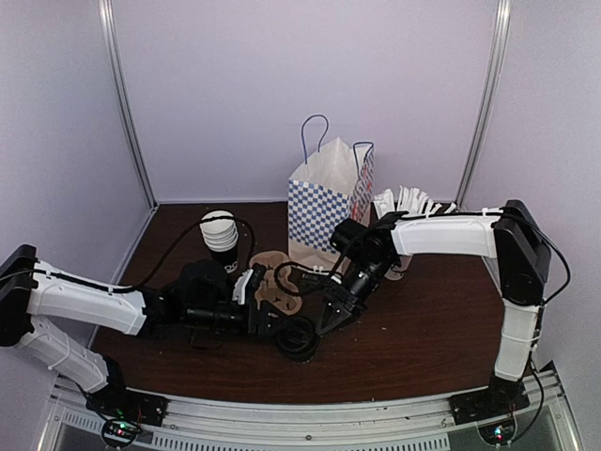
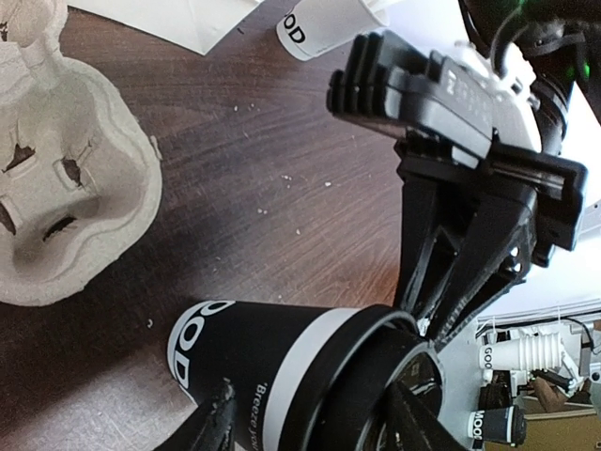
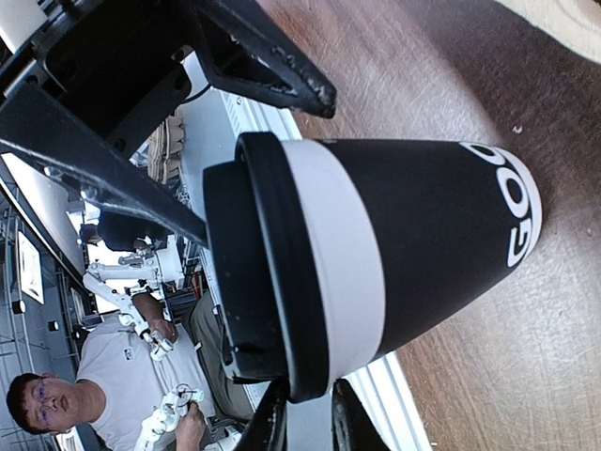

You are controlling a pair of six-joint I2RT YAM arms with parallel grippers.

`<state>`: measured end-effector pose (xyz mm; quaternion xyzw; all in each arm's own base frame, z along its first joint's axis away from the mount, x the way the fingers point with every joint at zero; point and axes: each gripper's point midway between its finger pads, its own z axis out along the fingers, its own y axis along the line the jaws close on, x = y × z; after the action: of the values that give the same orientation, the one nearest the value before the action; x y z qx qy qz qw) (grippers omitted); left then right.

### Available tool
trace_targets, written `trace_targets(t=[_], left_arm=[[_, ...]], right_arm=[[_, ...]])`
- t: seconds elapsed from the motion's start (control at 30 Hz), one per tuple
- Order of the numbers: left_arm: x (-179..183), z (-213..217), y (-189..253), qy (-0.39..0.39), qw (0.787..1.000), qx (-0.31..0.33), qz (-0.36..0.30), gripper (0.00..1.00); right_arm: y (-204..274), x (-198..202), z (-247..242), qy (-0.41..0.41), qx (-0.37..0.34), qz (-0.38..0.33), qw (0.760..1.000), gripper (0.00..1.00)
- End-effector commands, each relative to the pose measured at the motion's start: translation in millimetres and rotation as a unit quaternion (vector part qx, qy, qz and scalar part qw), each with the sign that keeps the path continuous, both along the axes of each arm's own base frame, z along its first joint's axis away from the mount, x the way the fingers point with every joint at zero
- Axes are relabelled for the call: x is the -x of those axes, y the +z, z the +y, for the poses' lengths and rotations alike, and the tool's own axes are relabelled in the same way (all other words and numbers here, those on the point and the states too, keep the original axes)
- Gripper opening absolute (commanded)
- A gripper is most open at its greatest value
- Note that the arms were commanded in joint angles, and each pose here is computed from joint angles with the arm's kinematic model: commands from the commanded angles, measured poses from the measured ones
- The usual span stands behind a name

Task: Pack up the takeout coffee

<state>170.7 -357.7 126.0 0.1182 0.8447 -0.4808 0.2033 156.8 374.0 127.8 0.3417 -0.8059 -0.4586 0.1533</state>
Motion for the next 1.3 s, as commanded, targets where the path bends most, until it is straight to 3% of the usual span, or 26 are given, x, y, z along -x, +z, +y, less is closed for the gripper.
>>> trace_targets(t=[0.0,0.37,0.7,1.03,1.27], left_arm=[[9.4,13.7,-20.3,-0.010,0.999,-0.048,0.001,0.55],[7.2,4.8,15.2,-0.030,0.998,-0.008,-0.053,0.63],[6.5,22.3,-25.4,-0.005,0.997,-0.070,-0.019,0.59],[1.2,46.8,-52.7,0.025,0.996,-0.089,-0.011,0.59],[0.7,49.8,-58.3,0.029,0.995,-0.093,-0.011,0.59]], right_arm=[[-22.9,-17.3,-1.8,-0.010,0.030,-0.054,0.998,0.17],[-17.9,-40.0,10.8,-0.022,0.003,-0.021,1.000,0.17],[-18.6,-41.3,19.5,-0.030,-0.012,0.011,0.999,0.16],[-69.0,-27.9,14.5,-0.070,0.012,0.088,0.994,0.10],[-81.6,-27.7,6.1,-0.072,0.058,0.034,0.995,0.09]])
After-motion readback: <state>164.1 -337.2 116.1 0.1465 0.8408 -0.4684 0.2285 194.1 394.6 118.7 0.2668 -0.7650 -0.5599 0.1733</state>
